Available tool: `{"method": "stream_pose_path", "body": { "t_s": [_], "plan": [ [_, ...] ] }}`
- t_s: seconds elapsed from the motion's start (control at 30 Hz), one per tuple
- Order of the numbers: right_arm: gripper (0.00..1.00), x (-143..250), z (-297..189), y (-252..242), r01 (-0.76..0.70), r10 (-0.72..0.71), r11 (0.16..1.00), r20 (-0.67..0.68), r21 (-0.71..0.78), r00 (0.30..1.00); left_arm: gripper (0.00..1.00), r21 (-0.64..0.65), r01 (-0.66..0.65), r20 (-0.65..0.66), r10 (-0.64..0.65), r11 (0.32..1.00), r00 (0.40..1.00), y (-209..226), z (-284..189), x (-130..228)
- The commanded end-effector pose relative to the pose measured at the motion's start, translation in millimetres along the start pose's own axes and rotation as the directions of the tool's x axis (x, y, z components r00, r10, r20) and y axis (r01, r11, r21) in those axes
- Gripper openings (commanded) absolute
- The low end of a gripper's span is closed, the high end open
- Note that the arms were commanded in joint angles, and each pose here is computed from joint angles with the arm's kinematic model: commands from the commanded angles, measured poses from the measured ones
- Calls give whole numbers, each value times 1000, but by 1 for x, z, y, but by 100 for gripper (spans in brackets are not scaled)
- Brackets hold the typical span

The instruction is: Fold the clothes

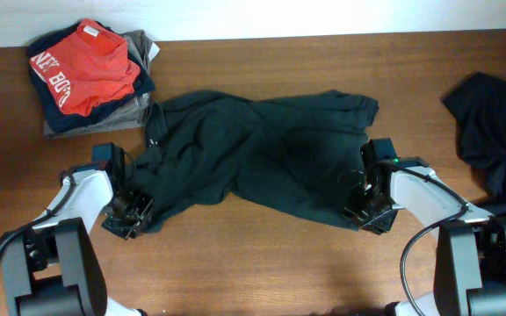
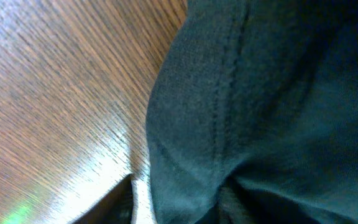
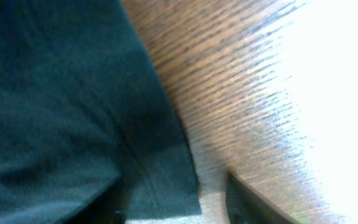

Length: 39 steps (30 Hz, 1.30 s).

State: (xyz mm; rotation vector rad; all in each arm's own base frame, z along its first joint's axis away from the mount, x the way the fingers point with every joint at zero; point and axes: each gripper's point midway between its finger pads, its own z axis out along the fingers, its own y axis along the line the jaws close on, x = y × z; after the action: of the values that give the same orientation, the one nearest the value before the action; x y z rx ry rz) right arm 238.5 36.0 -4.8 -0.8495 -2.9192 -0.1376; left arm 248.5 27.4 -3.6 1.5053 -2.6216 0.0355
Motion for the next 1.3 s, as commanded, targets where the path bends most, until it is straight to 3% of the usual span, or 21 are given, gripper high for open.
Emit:
{"method": "stream_pose_path", "body": {
  "t_s": [0.0, 0.03, 0.17, 0.23, 0.27, 0.57, 0.9, 1.27],
  "plan": [
    [36, 11, 17, -6, -7, 8, 1000, -42, 23, 999, 19, -37, -8, -13, 7, 999, 1000, 9, 6, 3],
    [31, 10, 17, -6, -9, 10, 1000, -39, 22, 999, 13, -37, -19, -12, 18, 999, 1000, 9, 6, 3],
    [23, 9, 17, -5, -14, 14, 1000, -33, 16, 999, 4, -34, -44, -11, 44, 998, 999, 9, 6, 2],
    [6, 8, 16, -4, -13, 14, 1000, -32, 15, 999, 1, -35, -48, -12, 48, 998, 999, 9, 6, 2],
    [4, 7, 15, -3, -13, 14, 1000, -31, 15, 999, 1, -35, -53, -12, 52, 998, 999, 9, 6, 2],
    [4, -18, -34, 11, -8, 7, 1000, 56, 11, 998, 1, -6, -165, 32, 165, 986, 986, -2, -16, -7],
    [4, -52, -200, 29, 63, -52, 998, 361, -18, 931, 1, 162, -331, 299, 274, 930, 914, -33, -141, -3],
    [4, 2, -383, 11, 183, -67, 975, 621, -124, 781, 1, 361, -542, 600, 255, 759, 758, -10, -328, 73]
  ]
}}
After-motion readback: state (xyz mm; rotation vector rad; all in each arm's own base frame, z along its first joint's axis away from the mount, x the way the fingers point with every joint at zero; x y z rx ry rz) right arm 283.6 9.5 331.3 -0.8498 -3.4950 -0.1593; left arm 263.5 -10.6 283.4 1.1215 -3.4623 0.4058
